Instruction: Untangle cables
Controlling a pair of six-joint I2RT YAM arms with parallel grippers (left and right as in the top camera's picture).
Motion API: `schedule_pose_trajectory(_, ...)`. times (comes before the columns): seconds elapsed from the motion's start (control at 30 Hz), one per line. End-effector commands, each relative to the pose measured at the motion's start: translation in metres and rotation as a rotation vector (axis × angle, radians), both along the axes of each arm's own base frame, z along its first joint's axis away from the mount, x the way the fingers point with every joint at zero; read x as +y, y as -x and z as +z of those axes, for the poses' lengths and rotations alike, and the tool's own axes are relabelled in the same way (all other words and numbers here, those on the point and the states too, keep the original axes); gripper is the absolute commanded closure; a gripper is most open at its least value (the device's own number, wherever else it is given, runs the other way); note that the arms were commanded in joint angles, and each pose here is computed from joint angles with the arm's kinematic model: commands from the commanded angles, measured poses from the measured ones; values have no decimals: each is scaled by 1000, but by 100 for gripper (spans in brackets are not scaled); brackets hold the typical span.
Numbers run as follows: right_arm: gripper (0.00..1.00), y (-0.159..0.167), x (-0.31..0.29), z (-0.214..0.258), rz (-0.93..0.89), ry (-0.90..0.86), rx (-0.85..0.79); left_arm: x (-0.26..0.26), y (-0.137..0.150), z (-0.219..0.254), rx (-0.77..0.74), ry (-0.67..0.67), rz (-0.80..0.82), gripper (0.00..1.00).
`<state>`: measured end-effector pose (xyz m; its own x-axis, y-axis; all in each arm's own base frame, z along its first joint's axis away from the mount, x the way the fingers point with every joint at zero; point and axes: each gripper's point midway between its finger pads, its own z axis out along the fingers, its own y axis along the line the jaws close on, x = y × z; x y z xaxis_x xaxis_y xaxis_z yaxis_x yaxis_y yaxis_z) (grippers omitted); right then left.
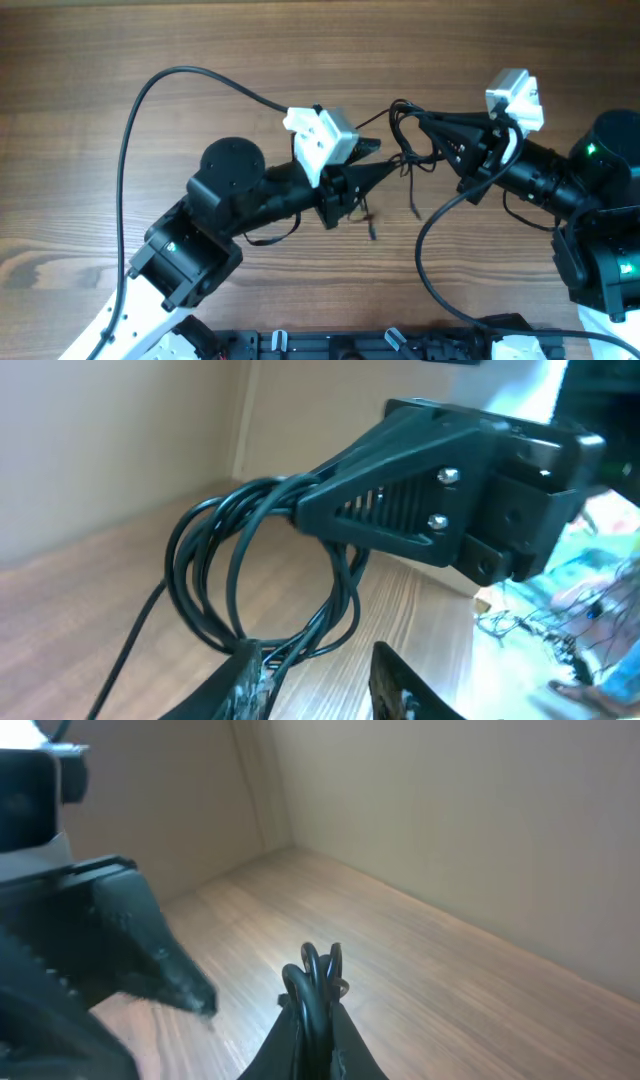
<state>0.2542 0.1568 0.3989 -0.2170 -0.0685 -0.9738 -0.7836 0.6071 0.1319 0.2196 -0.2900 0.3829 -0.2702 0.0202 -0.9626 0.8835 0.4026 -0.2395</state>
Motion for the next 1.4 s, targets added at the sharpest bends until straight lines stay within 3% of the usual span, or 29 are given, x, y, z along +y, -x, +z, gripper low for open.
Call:
schedule_pose_trajectory(0.0,96,17,12,6,126,-7,-39,0,6,19,-153,6,-30,36)
schedule_pose_trajectory(0.03,96,19,12,6,133,-8,-37,-1,5,23,-164,15,-29,27)
schedule_pose_trajectory(0.1,96,23,15,7,163,-16,-41,-1,1,26,-181,23,-12,21)
schedule_pose_trajectory(0.43,96,46,25,13,310,-43,-63,19,-41,7,-349,-179,213,17)
schedule_pose_trajectory(0.6,96,56,29,15,370,-63,-59,5,-42,9,-369,-145,161,18)
schedule_pose_trajectory(0.67,96,56,29,15,370,-64,-58,2,-41,5,-360,-149,140,30)
schedule_pose_trajectory(0.8,96,51,27,14,339,-55,-57,1,-42,2,-345,-150,140,92)
schedule_pose_trajectory(0.87,94,41,23,11,280,-37,-58,1,-42,2,-345,-150,140,96)
schedule_pose_trajectory(0.9,78,36,21,10,248,-27,-58,1,-42,2,-345,-150,140,96)
schedule_pose_trajectory(0.93,44,31,19,9,221,-19,-59,1,-42,2,-343,-149,140,96)
schedule_pose_trajectory(1.0,0,25,16,7,176,-6,-59,1,-42,2,-317,-135,145,96)
schedule_pose_trajectory(1.2,0,4,2,1,29,27,-38,4,-45,-2,-246,-121,176,96)
schedule_pose_trajectory(1.37,0,-12,-15,-13,-117,51,37,24,-67,-7,-105,-82,362,96)
